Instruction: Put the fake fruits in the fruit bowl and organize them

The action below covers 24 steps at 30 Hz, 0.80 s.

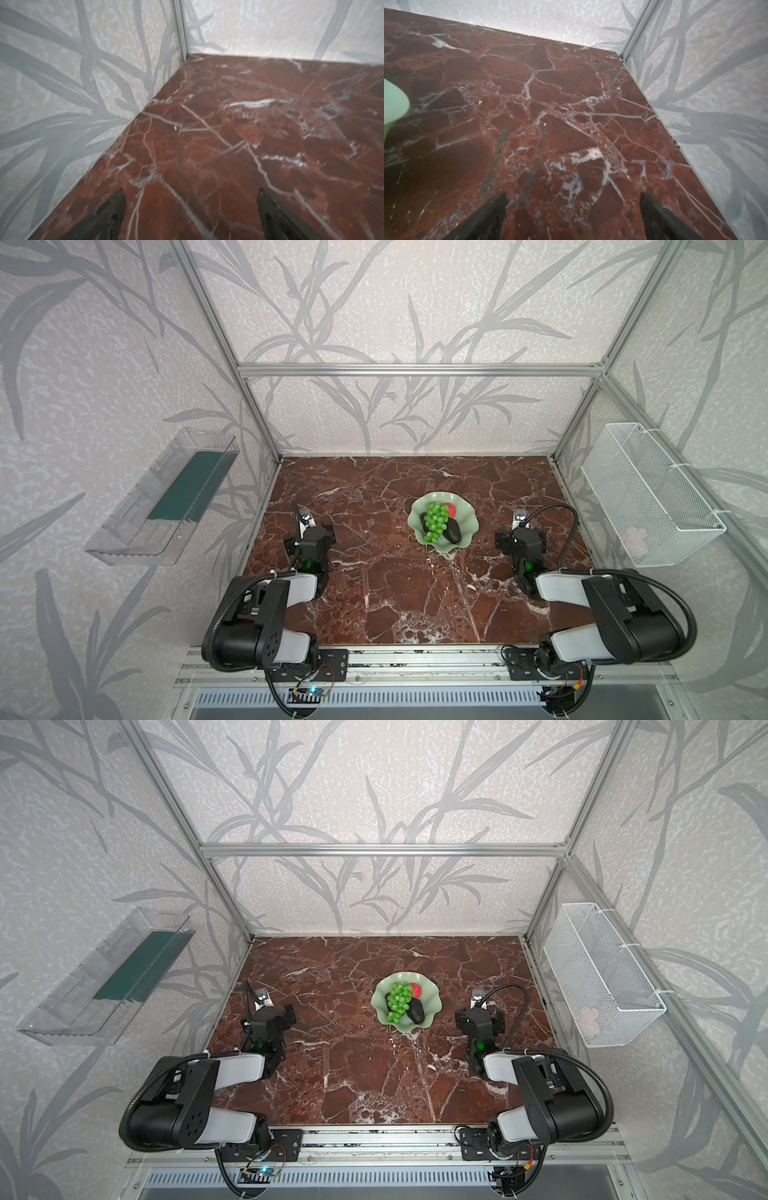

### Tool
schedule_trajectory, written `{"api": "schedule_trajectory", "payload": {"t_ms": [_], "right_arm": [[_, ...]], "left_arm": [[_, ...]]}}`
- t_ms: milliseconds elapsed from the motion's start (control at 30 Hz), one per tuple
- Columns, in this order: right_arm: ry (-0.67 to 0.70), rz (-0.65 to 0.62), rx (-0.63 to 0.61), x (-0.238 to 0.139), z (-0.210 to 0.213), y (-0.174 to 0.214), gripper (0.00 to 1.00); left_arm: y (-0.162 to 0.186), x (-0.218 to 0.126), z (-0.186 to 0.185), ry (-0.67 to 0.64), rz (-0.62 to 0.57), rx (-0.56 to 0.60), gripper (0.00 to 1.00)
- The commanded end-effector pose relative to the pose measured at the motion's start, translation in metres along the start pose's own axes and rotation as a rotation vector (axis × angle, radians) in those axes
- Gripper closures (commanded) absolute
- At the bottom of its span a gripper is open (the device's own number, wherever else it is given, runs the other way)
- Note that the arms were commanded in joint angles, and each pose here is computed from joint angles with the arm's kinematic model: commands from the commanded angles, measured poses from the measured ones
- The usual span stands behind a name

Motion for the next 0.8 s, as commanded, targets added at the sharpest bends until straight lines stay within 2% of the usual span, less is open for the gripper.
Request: {"api": "schedule_trajectory", "payload": {"t_ms": [0,67,100,200,267,367,767], "right_arm": [[-0.071,-0.155,0.01,0.005,0.006,-0.019,0.01],[-0.086,-0.18,-0.001,0.007,0.009,-0.018,0.01],[-0.094,-0.188,-0.009,0.008,0.01,-0.018,0.01],[-0.106,-0.197,-0.016,0.007,0.011,-0.018,0.01],[-0.115,-0.18,-0.019,0.008,0.012,-0.02,0.01],[-0.134,-0.15,-0.032,0.009,0.013,-0.021,0.01],[-0.173,-0.17,-0.046,0.007,0.016,-0.021,0.01]], "left_arm": [[-0.004,0.015,-0.01,0.056,-0.108,0.0,0.01],[-0.005,0.016,-0.007,0.042,-0.009,-0.02,0.01],[-0.007,0.018,-0.004,0.021,0.003,-0.031,0.01],[-0.006,0.019,-0.003,0.025,-0.069,-0.037,0.01],[-0.005,0.019,-0.003,0.021,-0.029,-0.038,0.01],[-0.005,0.018,-0.004,0.027,-0.062,-0.031,0.01],[-0.005,0.02,-0.003,0.033,-0.044,-0.039,0.01]]}}
Point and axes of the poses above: each gripper's point midway between its finger pads, its own x axis out along the fingers, its own z axis along the line the jaws close on, y = z × x, the point moved 8 cm from there along -x, back along the fingers, and after that the axes turned 7 degrees about -x, right-handed, at the moved point
